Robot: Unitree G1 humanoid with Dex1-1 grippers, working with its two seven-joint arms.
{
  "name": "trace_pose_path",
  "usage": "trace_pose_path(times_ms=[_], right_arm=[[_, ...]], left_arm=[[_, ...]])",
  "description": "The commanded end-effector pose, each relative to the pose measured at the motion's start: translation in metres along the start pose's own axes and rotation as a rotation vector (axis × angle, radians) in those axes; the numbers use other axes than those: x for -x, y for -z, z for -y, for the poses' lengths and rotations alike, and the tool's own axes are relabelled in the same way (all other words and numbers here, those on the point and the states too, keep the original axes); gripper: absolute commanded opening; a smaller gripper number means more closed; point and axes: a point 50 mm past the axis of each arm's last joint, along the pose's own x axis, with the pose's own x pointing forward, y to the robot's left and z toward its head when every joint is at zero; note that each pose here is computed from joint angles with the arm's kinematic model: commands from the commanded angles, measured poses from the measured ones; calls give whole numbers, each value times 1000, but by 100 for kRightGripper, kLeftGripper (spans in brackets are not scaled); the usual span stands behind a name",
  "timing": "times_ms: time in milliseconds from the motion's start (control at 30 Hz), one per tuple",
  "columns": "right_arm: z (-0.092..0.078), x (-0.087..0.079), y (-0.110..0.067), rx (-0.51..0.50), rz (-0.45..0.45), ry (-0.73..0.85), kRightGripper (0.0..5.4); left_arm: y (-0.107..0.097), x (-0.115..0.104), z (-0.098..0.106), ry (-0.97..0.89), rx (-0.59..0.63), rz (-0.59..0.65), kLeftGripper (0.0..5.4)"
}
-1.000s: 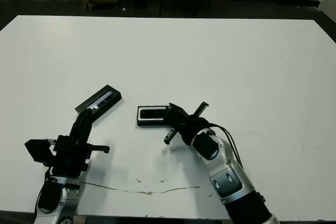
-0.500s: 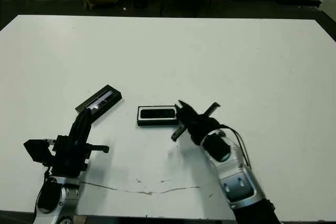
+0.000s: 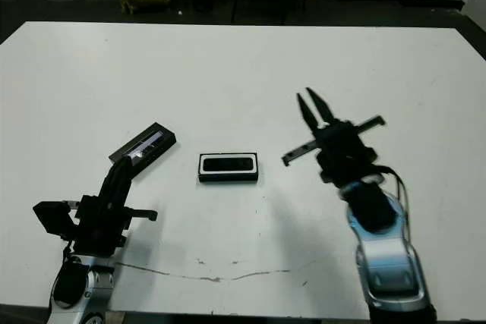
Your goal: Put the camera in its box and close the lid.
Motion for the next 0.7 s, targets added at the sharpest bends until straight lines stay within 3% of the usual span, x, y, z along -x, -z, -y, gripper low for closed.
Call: trace_pose_path(times_ms=[33,267,500,700], right_arm=[[4,15,16,-67,-86,18,2],[5,40,35,-281,-182,100,2],[-1,56,46,-330,-228,143,2],[-4,61,49,-375,-242,152,0]], left_arm=[[2,1,-7,-1,-34,-14,0],[-10,-3,-19,-11,-82,-5,0],[-28,-15,-38,39,-213,-18,0],[-55,-26,-46,96,-366,-110,22]])
